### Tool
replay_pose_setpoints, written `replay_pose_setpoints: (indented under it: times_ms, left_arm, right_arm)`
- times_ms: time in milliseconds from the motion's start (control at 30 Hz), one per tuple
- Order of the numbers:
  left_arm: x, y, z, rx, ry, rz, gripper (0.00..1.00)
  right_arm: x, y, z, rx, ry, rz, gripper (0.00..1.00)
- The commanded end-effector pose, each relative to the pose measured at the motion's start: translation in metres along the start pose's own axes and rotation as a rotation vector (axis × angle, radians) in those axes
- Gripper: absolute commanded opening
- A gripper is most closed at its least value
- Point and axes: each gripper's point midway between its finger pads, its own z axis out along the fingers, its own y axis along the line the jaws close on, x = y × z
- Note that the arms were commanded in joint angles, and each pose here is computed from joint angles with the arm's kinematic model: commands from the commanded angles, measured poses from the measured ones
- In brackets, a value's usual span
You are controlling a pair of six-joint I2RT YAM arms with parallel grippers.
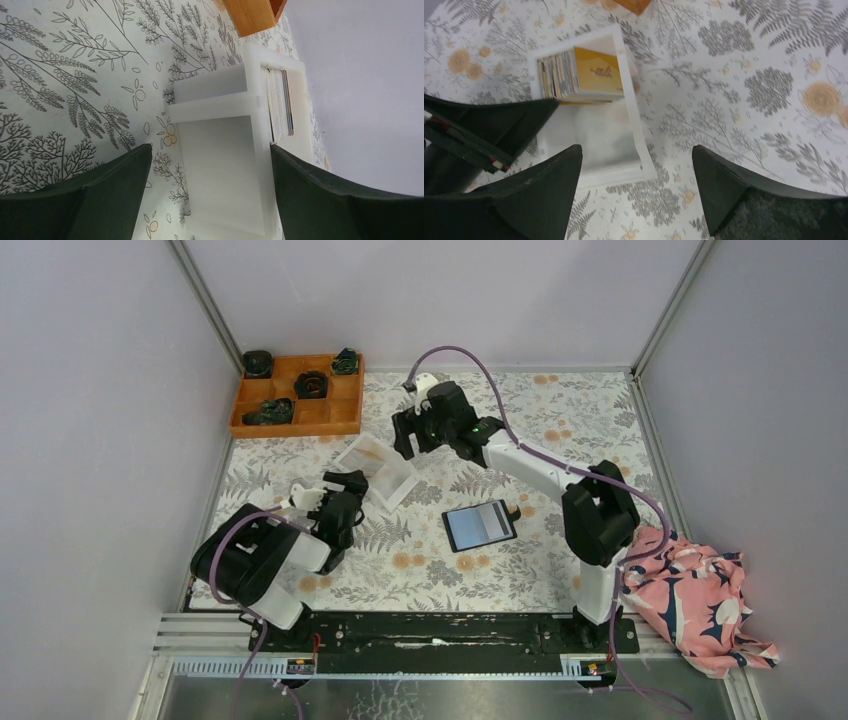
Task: Put the credit cards into the card holder
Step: Adjust the storage box at the center of the board.
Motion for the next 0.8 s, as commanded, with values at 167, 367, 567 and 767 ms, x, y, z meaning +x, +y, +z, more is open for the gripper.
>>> replay_pose_setpoints:
  times_ms: [167, 367, 567, 767]
  left_arm:
    - [-0.018, 0.012, -0.005, -0.087, -0.054, 0.013, 0.91]
    - [-0.023, 0.008, -0.007, -0.089, -0.062, 0.005, 0.91]
    - [-0.028, -0.002, -0.010, -0.054, -0.072, -0.029, 0.90]
    - [-0.037, -0.014, -0.015, 0.000, -0.095, -0.048, 0.90]
  right_arm:
    - [-0.029, 0.036, 0.035, -0.179, -0.034, 0.007, 0.85]
    - [-0.030, 0.056, 0.052, -0.236, -0.016, -0.009, 0.80]
    - [-0.023, 0.070, 0.066, -0.269, -0.003, -0.018, 0.77]
    - [-0.021, 0.084, 0.077, -0.308, 0.008, -0.020, 0.73]
